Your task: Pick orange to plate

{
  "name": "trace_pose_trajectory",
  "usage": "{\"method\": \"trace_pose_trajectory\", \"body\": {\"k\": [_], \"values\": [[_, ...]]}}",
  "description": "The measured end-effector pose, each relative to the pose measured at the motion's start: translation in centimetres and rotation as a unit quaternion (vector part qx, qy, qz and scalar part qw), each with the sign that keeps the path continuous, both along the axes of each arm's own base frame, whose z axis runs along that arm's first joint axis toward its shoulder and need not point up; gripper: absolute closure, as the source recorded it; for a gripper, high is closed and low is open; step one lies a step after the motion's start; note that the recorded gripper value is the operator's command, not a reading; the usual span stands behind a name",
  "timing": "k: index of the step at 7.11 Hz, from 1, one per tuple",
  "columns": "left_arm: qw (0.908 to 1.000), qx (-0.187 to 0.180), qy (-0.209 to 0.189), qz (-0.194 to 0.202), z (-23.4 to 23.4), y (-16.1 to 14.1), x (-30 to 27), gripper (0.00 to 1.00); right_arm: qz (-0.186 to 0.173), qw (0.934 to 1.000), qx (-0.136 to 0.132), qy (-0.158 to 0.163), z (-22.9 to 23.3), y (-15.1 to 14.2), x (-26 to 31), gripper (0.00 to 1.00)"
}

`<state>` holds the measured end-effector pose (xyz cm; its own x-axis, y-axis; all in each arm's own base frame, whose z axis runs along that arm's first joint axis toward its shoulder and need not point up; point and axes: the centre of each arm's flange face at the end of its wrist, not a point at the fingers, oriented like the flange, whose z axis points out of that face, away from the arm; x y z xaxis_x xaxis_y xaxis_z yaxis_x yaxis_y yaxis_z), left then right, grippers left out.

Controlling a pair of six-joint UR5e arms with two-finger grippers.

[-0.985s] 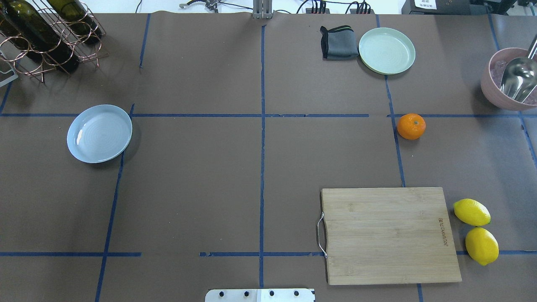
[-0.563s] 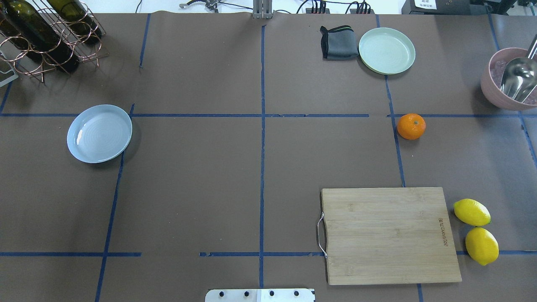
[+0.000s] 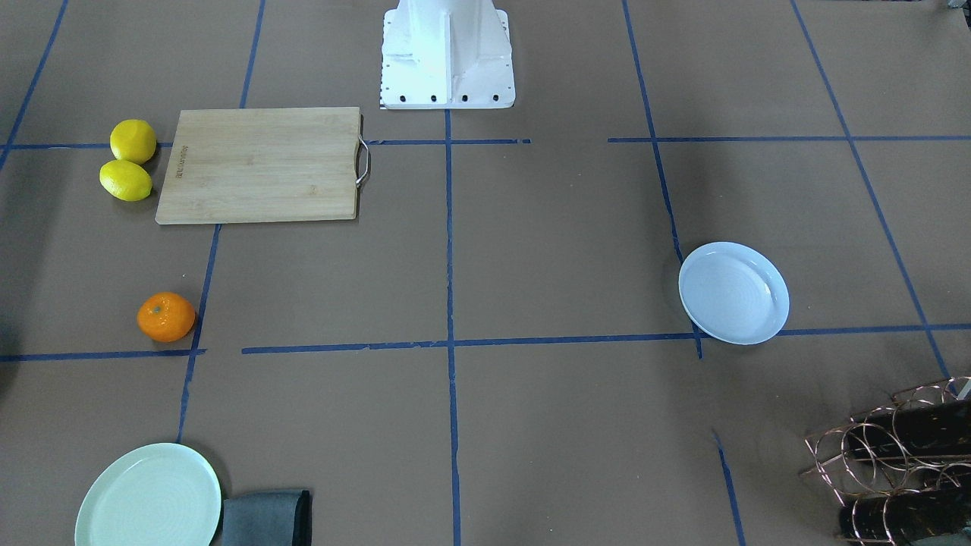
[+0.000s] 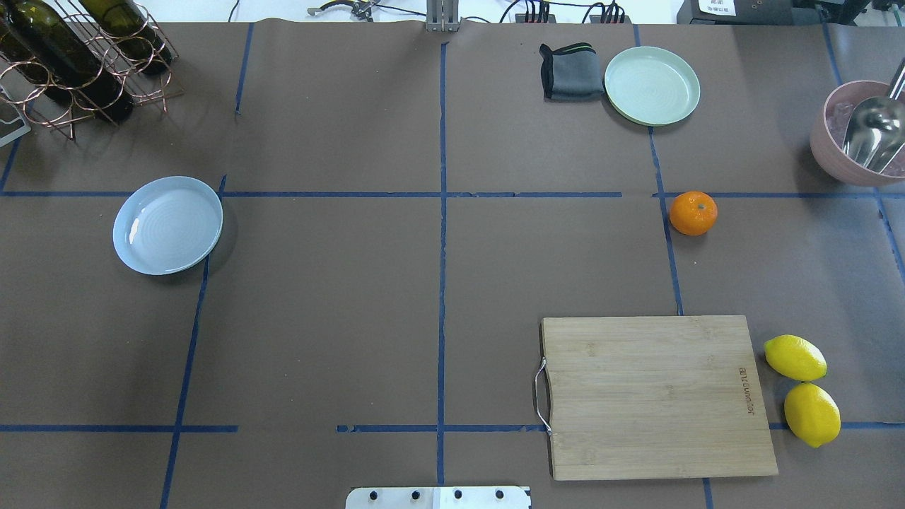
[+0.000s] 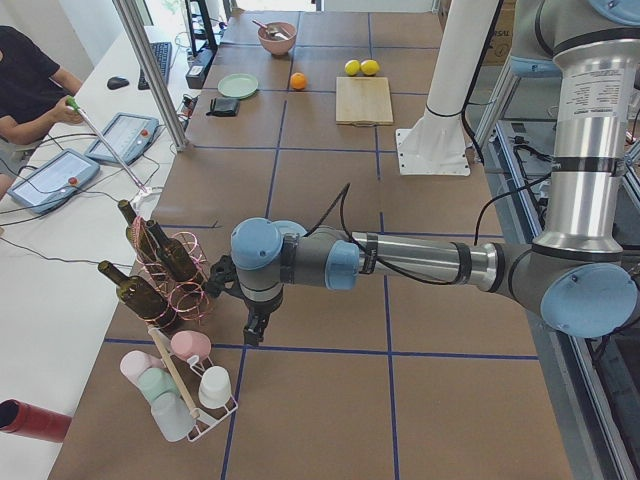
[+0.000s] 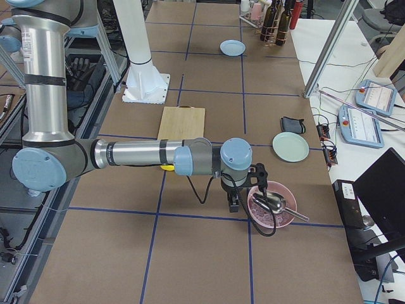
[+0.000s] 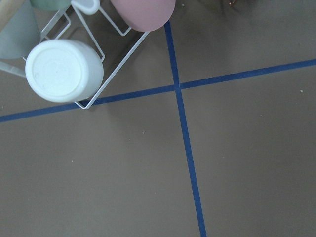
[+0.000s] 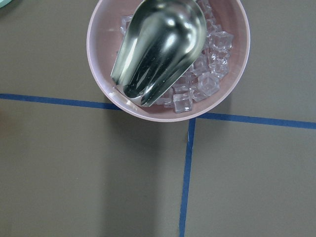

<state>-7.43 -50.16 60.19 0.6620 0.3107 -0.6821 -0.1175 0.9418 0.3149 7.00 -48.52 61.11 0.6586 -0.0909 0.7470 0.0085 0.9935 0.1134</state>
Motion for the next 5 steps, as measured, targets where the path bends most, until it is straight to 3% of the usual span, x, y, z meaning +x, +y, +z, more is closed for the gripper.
{"method": "trace_pose_trajectory", "body": {"k": [2,4,5], "values": [[0.9974,0.050,0.046,0.022,-1.7,-0.7,2.7,0.00,-0.001,0.9999,0.006,-0.009,-0.4,0.0,-0.1,0.00],[0.9954,0.040,0.077,0.040,-2.5,-1.7,6.7,0.00,-0.002,0.9997,0.013,-0.020,-1.2,-0.1,-0.3,0.00],[0.9948,0.017,0.089,0.044,-2.2,-2.1,8.6,0.00,-0.001,0.9995,0.017,-0.029,-2.0,-0.3,-0.5,0.00]]}}
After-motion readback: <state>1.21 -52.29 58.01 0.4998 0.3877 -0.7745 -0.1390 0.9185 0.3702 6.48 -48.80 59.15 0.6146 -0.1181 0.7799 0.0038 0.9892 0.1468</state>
